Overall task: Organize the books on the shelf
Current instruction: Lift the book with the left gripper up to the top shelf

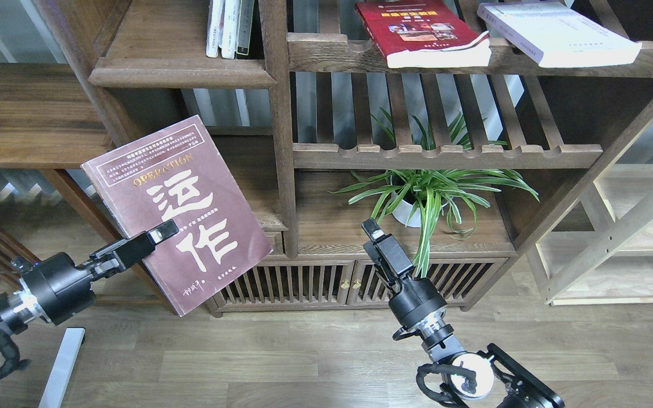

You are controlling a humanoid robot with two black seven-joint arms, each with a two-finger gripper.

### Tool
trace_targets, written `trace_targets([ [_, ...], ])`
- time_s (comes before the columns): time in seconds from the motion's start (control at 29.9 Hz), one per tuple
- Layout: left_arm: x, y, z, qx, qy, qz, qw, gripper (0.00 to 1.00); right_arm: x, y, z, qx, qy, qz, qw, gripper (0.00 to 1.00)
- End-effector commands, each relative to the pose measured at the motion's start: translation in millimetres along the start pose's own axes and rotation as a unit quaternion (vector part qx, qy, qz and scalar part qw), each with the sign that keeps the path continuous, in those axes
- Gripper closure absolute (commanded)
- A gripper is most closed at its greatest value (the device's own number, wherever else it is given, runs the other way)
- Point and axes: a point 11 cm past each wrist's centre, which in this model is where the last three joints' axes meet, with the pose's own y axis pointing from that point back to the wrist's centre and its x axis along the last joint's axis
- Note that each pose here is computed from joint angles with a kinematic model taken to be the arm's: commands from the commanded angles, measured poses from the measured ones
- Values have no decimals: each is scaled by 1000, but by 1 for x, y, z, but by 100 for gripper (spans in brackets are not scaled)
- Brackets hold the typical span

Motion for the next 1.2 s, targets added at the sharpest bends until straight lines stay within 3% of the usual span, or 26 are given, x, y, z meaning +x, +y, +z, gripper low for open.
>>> trace_targets([
  [0.0, -2, 4, 18, -23, -34, 6, 999, 98, 2, 1, 0, 0, 0, 4, 1000, 1],
  [0.2, 1, 16, 53, -58, -110, 35, 992, 98, 4, 1, -1, 2, -1, 6, 1000, 1],
  [0.4, 4, 26, 69, -48, -160, 64, 984, 98, 6, 2, -1, 2, -1, 10, 1000, 1],
  [0.77, 1, 34, 89, -44, -191, 85, 977, 98, 6, 2, -1, 3, -1, 10, 1000, 1],
  [1.17, -16, 42, 128, -86, -230, 82, 966, 98, 7, 2, -1, 3, -1, 11, 1000, 1],
])
